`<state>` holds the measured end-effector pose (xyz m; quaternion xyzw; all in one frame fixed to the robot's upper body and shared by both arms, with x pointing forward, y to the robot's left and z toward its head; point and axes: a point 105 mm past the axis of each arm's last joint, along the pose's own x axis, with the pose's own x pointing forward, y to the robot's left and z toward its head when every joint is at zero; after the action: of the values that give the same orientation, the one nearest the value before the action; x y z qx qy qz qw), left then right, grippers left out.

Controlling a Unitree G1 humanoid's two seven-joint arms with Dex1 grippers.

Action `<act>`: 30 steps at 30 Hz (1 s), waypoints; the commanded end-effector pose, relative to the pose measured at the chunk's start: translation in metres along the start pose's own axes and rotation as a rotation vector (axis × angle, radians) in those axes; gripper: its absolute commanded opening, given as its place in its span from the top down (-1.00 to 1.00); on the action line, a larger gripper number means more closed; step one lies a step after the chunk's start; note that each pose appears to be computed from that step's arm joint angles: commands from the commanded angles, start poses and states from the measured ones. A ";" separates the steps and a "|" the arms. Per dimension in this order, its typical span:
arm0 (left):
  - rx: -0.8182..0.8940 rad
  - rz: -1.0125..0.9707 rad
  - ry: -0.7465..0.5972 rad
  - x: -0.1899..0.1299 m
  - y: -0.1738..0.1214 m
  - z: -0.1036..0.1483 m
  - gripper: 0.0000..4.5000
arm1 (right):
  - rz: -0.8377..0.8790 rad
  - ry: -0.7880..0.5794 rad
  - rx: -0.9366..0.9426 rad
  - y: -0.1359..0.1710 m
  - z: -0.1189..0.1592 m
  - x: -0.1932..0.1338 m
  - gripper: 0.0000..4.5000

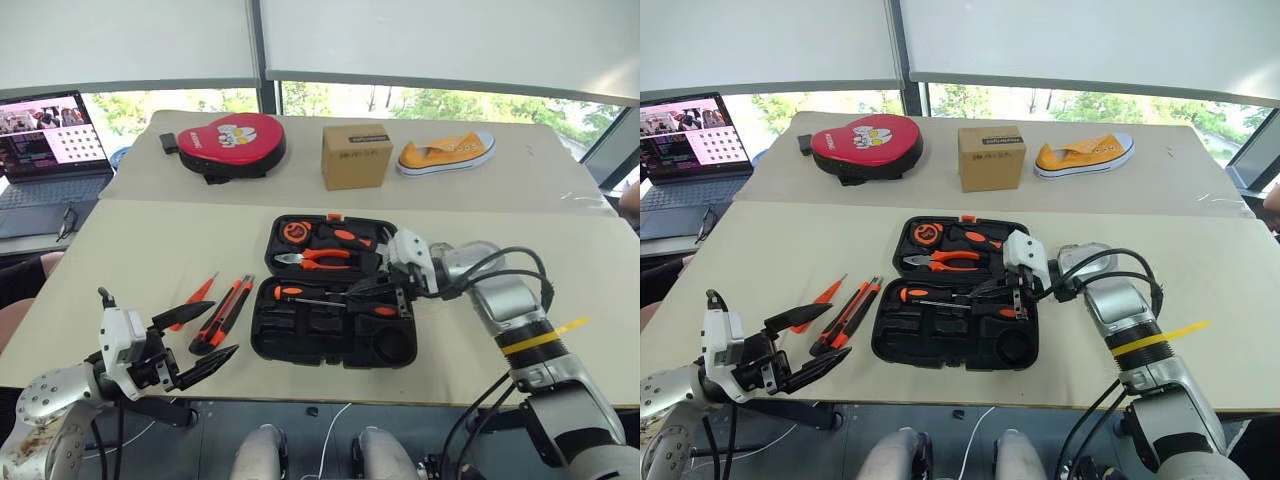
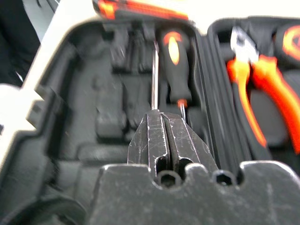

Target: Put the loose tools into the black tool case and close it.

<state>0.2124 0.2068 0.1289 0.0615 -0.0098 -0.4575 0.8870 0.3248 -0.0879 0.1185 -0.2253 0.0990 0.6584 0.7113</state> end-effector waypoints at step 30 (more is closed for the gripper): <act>-0.173 0.764 0.168 -0.161 0.038 -0.029 -1.00 | -0.341 -0.270 -0.081 0.032 0.005 -0.106 -0.28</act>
<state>0.1626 0.3419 0.1034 0.0176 0.0870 -0.1357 0.9868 0.2848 -0.1669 0.1451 -0.1535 -0.0161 0.5782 0.8011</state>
